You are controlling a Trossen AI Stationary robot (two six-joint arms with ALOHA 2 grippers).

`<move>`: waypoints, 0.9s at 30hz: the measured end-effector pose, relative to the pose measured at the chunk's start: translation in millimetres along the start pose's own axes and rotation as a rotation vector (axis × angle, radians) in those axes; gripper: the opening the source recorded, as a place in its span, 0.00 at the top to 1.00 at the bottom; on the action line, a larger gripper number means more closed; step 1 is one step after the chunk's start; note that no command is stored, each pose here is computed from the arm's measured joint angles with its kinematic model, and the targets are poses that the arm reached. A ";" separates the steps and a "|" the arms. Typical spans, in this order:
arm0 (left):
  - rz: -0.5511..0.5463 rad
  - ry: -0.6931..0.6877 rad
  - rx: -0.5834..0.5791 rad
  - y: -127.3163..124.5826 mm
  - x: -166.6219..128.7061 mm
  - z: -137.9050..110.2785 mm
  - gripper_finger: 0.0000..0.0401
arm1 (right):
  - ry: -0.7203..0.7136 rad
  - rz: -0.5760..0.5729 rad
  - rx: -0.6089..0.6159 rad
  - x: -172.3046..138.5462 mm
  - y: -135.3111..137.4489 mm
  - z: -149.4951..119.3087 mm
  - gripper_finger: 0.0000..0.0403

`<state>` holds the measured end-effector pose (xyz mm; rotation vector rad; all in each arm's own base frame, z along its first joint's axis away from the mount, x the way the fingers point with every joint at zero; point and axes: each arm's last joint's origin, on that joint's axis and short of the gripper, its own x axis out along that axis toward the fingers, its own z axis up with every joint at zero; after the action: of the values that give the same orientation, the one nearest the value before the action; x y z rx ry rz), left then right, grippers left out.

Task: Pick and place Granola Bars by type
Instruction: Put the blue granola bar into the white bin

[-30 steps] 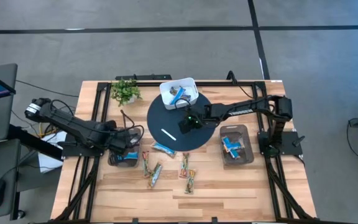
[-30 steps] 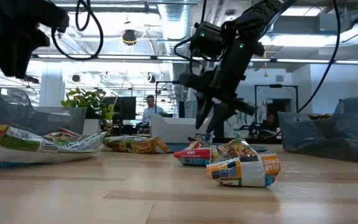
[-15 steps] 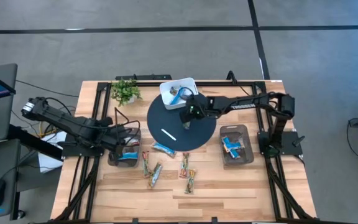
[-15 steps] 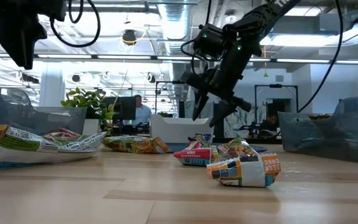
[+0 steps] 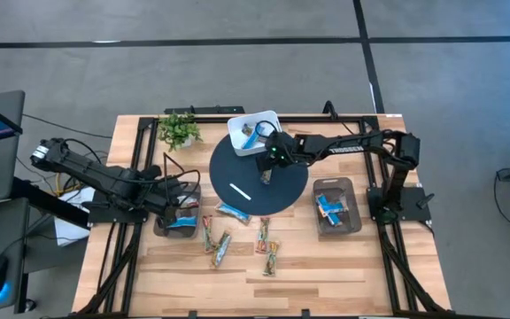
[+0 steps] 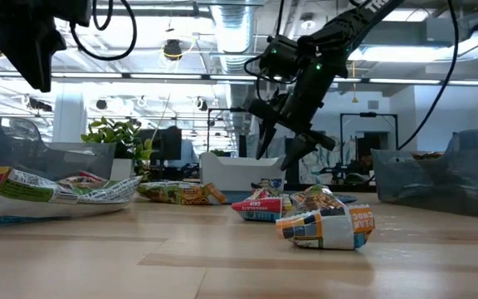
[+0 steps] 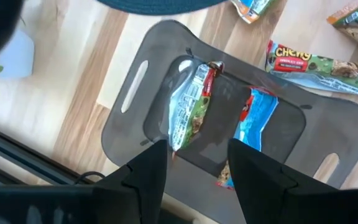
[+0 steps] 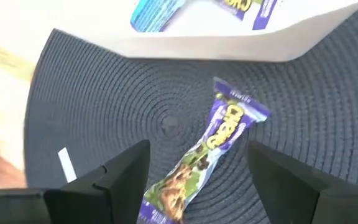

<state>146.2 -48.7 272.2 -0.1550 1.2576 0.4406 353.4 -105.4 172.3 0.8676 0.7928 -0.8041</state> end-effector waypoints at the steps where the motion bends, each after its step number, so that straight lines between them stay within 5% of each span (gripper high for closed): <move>1: 0.003 -0.006 -0.001 0.0 0.0 0.3 0.59 | 0.001 -0.008 -0.004 1.9 0.1 -1.6 0.36; 27: -0.015 -0.031 -0.016 -2.1 -0.1 2.4 0.59 | 0.075 -0.088 -0.023 21.2 -2.4 -18.8 0.37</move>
<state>149.1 -49.8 272.8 -0.1703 1.2221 0.4390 356.4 -95.7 145.7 0.8507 0.9093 -0.8422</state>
